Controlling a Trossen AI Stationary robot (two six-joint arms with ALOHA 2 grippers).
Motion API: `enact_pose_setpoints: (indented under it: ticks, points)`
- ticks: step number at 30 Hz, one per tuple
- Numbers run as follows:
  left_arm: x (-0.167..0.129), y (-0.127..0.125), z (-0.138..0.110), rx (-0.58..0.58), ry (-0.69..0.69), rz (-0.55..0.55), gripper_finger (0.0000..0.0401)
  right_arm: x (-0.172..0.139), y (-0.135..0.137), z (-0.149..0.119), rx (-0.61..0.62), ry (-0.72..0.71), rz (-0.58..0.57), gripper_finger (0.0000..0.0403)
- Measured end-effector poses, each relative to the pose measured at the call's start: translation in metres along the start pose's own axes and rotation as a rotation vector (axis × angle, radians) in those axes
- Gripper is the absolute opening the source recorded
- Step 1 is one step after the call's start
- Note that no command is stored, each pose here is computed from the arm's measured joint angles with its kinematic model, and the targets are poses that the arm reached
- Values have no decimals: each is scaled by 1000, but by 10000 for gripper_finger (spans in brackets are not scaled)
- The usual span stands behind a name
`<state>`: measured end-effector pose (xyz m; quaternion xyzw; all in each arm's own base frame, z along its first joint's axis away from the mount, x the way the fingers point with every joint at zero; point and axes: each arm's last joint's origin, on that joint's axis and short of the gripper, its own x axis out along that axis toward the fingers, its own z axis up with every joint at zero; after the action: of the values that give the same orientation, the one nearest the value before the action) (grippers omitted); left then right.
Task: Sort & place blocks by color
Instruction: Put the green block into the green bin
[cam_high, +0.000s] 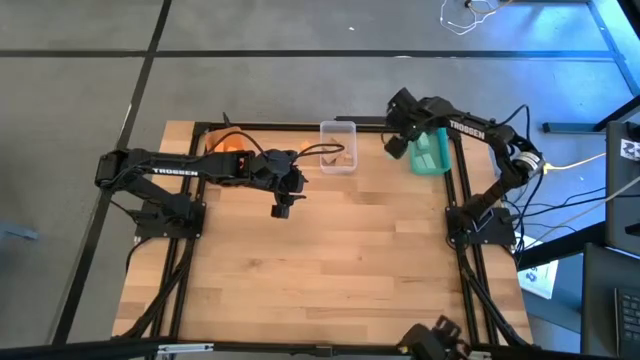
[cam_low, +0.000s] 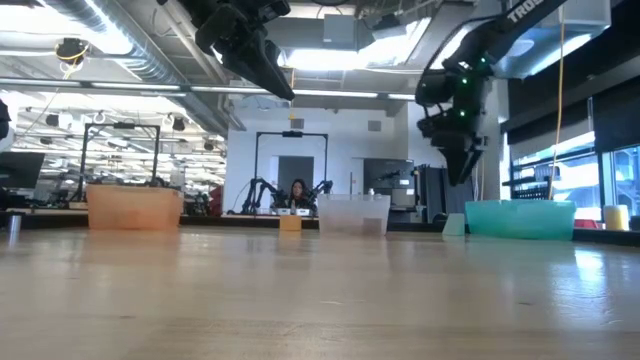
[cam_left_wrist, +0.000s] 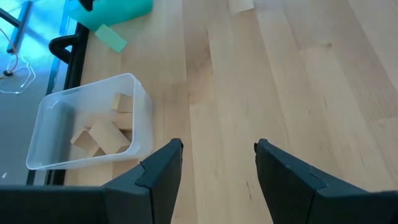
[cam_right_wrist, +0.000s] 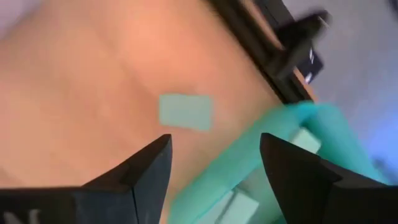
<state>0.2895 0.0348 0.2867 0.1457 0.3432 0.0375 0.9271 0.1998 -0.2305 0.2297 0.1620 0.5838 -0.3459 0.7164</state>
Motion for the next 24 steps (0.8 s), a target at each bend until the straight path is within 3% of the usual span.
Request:
enact_pose_setpoints:
  ticks: [12, 19, 24]
  points:
    - [0, 0, 0, -1, 0, 0, 191, 13, 33, 5, -739, 41, 26, 245]
    - [0, 0, 0, -5, 0, 0, 191, 39, 35, 7, -956, 142, 2, 245]
    - [0, 0, 0, -5, 0, 0, 191, 54, 37, 8, -1041, 212, -49, 245]
